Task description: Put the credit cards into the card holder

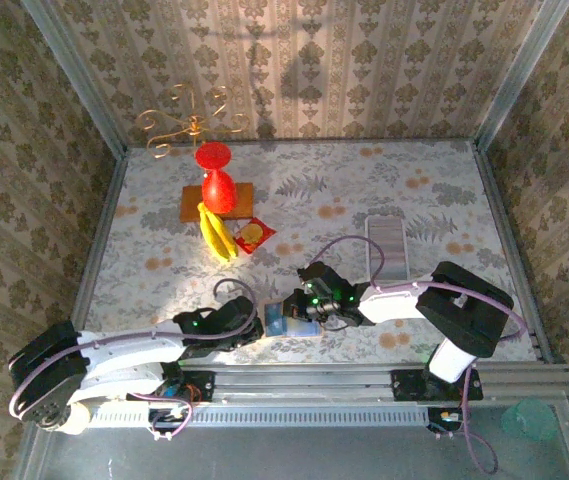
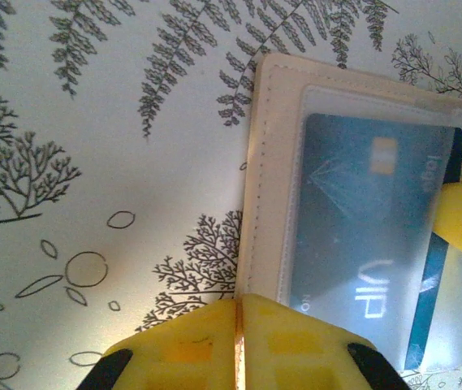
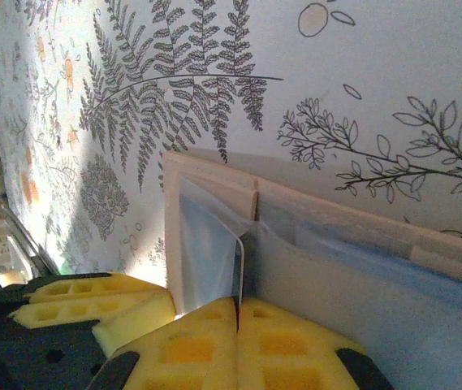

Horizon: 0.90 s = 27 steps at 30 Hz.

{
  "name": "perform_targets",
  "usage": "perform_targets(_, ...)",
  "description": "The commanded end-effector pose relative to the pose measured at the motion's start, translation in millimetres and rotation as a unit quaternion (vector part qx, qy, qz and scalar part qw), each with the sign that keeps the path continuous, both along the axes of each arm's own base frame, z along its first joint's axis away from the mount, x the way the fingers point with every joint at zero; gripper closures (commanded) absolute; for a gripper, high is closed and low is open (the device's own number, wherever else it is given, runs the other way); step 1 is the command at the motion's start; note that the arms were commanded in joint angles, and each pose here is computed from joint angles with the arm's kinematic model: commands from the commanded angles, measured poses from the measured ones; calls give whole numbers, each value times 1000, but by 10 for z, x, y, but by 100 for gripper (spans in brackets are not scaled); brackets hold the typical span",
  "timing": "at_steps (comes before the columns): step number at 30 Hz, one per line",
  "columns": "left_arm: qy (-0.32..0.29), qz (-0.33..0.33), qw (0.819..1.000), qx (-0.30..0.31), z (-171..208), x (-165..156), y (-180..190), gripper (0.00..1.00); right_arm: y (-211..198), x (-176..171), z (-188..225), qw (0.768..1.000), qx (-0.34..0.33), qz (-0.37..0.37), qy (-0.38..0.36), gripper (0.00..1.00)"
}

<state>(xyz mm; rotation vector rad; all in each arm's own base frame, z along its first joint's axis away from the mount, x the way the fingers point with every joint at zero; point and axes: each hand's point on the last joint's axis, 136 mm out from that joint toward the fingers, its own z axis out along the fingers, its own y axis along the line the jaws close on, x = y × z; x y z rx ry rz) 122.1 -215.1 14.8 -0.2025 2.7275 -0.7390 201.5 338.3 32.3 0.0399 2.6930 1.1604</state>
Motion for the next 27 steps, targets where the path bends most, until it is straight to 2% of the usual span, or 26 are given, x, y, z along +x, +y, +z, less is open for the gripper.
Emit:
perform_targets(1,17,-32,999,-31,29,-98,-191,91,13,-147,-43,999,-21,29,6,92)
perform_targets(4,18,-28,999,-27,23,-98,-169,91,-10,-141,-13,999,-25,30,-2,78)
perform_targets(5,17,-27,999,-26,24,-97,-159,91,-30,-136,-2,999,-30,30,-5,75)
perform_targets(12,17,-20,1000,-16,17,-112,-71,91,-153,-141,130,998,-52,30,-25,75)
perform_targets(19,13,-22,999,-19,69,-105,-80,90,-504,-203,167,991,-132,21,-25,68)
perform_targets(27,13,-26,999,-21,76,-105,-101,89,-627,-261,145,988,-151,15,-16,65)
